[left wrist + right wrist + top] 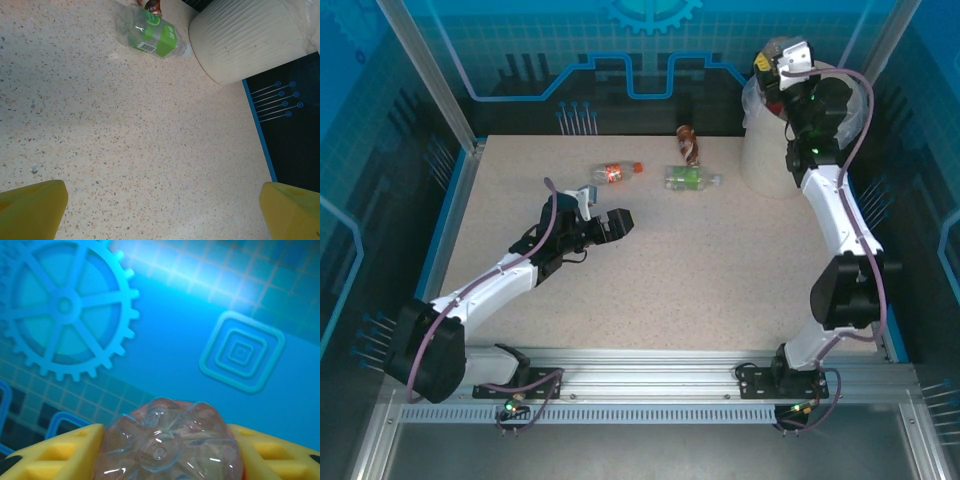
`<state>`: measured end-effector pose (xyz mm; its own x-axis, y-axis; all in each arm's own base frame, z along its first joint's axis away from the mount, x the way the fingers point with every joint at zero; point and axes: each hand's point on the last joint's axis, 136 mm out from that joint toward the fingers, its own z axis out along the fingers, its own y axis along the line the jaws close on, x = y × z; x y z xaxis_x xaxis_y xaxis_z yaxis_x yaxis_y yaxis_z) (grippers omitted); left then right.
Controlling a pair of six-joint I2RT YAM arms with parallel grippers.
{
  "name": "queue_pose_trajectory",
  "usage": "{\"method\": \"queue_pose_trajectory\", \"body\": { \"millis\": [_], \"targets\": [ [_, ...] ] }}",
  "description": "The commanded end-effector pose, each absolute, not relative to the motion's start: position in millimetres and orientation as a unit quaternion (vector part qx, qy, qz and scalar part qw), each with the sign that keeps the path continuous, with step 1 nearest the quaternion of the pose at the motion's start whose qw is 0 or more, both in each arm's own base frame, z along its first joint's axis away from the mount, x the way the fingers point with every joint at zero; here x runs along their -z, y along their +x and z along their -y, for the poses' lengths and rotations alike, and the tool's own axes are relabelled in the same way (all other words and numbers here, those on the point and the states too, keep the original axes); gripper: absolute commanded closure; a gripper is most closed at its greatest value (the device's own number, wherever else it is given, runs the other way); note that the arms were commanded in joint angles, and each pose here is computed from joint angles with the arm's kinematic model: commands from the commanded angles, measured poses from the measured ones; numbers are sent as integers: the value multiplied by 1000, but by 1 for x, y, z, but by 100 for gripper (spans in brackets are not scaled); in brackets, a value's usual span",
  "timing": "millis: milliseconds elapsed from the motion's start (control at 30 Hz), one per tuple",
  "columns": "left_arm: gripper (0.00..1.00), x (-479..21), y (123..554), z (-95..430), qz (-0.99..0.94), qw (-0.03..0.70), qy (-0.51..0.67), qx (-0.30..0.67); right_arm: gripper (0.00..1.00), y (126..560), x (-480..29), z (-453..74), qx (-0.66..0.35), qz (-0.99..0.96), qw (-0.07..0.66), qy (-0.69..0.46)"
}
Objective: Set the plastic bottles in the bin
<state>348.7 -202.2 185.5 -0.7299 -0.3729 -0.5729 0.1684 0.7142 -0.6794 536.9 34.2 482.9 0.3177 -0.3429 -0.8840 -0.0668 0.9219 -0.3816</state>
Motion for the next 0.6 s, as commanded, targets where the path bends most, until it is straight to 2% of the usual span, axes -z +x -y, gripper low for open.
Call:
{"method": "queue_pose_trajectory", "body": {
  "millis": [0,133,367,567],
  "targets": [
    [1,-191,352,198,-853,372,-58,361,46,546,-502,-14,114,-543,824,-117],
    [1,-188,354,198,-855,370,-59,358,46,562,-476,5,154,-544,822,-76],
    [1,-187,356,200,-859,364,-55,356,41,578,-461,-7,195,-513,829,-102],
    [1,-183,356,199,-863,359,-56,351,42,594,-437,10,222,-527,817,-67]
  ]
}}
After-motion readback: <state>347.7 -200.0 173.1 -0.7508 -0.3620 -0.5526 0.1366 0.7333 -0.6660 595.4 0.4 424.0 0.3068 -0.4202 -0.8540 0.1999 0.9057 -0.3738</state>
